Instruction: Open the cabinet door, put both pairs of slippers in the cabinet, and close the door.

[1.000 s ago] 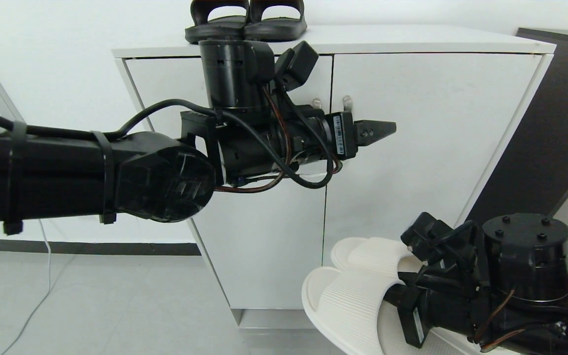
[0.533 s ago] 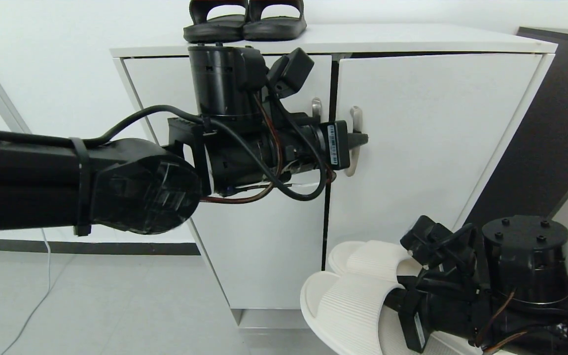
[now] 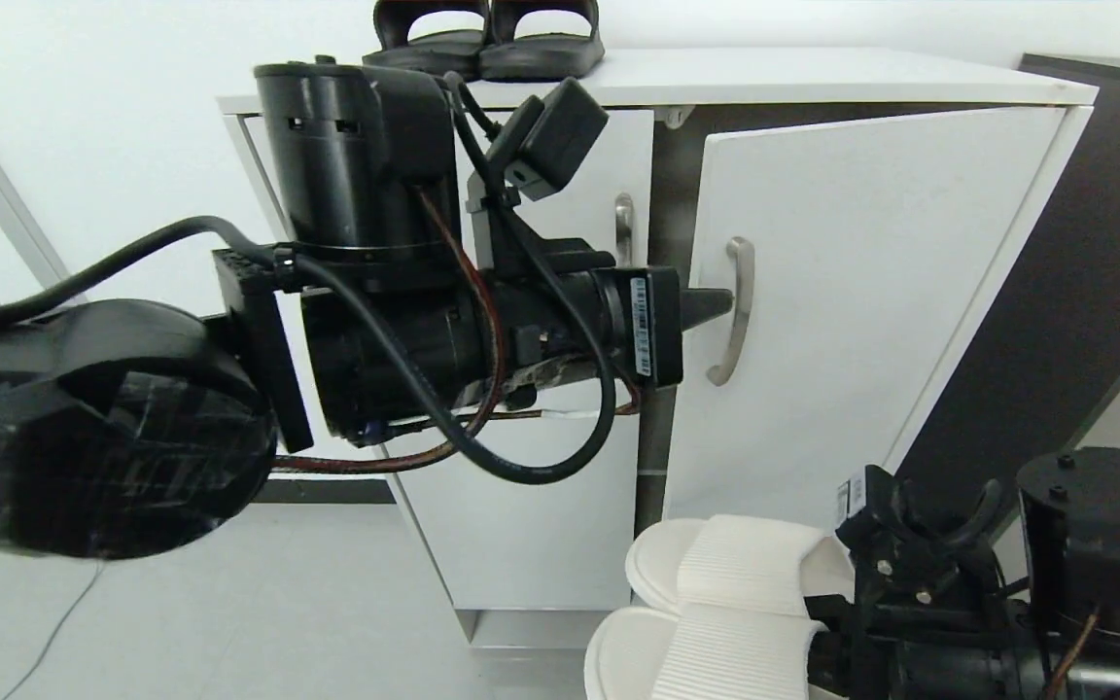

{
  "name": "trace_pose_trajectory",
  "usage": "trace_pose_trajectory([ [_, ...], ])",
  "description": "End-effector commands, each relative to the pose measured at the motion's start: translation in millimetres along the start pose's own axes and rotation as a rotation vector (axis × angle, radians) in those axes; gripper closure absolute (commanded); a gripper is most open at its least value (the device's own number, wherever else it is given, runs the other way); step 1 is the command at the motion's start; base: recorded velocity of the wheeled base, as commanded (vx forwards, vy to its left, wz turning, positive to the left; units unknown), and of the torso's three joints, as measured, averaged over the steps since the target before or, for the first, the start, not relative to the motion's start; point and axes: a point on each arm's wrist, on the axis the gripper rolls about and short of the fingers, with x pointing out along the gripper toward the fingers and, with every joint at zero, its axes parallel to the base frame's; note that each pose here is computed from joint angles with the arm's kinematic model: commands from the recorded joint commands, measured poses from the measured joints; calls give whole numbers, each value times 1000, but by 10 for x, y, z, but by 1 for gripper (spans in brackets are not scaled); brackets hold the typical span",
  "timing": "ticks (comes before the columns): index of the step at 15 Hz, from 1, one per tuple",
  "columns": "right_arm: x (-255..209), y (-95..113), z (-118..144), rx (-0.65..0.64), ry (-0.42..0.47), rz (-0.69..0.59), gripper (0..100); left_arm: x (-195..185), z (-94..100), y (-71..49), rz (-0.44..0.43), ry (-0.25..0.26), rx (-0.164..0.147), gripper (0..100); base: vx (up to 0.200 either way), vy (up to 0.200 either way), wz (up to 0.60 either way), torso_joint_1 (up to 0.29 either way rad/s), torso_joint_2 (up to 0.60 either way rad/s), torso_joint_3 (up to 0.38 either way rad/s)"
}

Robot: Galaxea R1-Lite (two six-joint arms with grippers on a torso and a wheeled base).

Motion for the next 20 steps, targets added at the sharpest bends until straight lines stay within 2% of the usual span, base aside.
trace_pose_trajectory([
  [1, -93, 38, -12, -24, -17, 24, 100, -215, 35, -102, -14, -14, 17, 100, 0, 0, 0, 0, 0, 0],
  [3, -117, 66, -32, -42, -16, 54, 100, -242, 42, -87, -6, -18, 14, 100, 0, 0, 0, 0, 0, 0],
  [6, -123, 105, -63, -46, -7, 71, 100, -176, 9, 46, 22, -3, 3, 100, 0, 0, 0, 0, 0, 0],
  [9, -133, 135, -125, -73, 9, 110, 100, 70, 11, 170, 34, -3, -8, 100, 0, 0, 0, 0, 0, 0],
  [12, -125, 137, -145, -89, 18, 113, 100, 230, 27, 221, 33, -11, -21, 100, 0, 0, 0, 0, 0, 0],
  [15, -112, 137, -154, -87, 24, 115, 100, 316, 12, 254, 35, -9, -22, 100, 0, 0, 0, 0, 0, 0],
  [17, -111, 140, -154, -89, 24, 117, 100, 335, -3, 229, 28, -6, -22, 100, -200, 0, 0, 5, 2, 5],
  [19, -110, 146, -153, -90, 24, 120, 100, 360, 3, 135, -4, -24, -15, 100, -200, 0, 0, 2, 5, 5],
  [20, -109, 166, -155, -94, 24, 128, 100, 431, -20, -50, -66, -61, 0, 100, -200, 0, 0, 2, -2, -2],
])
